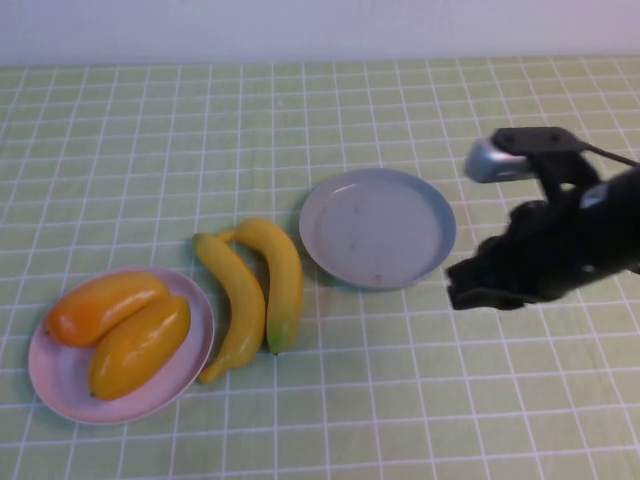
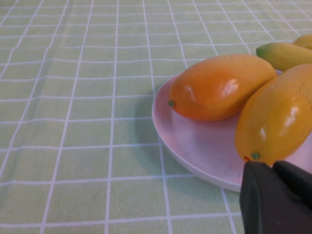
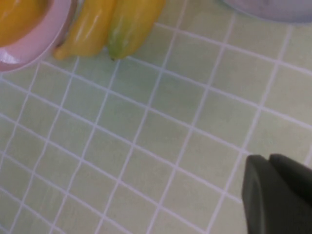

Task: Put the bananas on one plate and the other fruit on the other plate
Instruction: Put another type of fruit in the right plate

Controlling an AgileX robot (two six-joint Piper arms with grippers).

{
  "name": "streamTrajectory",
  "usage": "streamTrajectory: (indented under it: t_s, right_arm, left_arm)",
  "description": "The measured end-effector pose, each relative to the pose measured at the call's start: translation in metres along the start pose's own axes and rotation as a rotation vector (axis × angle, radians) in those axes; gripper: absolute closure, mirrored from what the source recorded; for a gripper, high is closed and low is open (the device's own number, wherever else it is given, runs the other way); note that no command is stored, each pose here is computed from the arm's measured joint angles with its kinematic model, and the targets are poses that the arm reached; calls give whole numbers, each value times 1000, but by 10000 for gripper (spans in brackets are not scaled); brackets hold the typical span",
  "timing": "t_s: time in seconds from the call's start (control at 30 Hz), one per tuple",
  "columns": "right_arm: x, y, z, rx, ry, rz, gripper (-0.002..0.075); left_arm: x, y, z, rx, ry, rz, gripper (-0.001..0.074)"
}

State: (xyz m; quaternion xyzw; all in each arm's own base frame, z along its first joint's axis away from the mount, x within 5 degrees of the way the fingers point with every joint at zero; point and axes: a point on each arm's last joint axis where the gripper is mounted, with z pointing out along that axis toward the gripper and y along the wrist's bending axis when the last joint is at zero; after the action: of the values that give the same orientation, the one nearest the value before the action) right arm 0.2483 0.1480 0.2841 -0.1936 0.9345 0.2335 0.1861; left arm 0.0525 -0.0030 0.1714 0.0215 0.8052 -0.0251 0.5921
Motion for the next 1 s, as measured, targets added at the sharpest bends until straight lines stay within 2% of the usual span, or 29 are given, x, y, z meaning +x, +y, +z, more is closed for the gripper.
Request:
streamTrajectory:
  t_s: [0.1,0.2,0.37,0.47,0.57,0.77,1.0]
  right_arm:
    - [-24,26,27,9,47,-137,735]
    - [-45,54,54,-9,88,-239,696]
    - [-78,83,99,-28,130,-270,524]
    - [-94,87,119,-1,143,-208,419]
    - [-109,85,135,54,137,-124,369]
    - [-130,78,165,126,97,-47,350]
    - [-131,71,193,148,141,-32,348]
  left_arm:
    - [0,0,0,0,0,0,732]
    - [0,0,0,0,0,0,732]
    - [0,0,0,0,0,0,732]
    - [0,0,0,0,0,0,732]
    - [0,0,0,0,0,0,732]
    - [0,0,0,0,0,0,732]
    - [0,0,0,0,0,0,732]
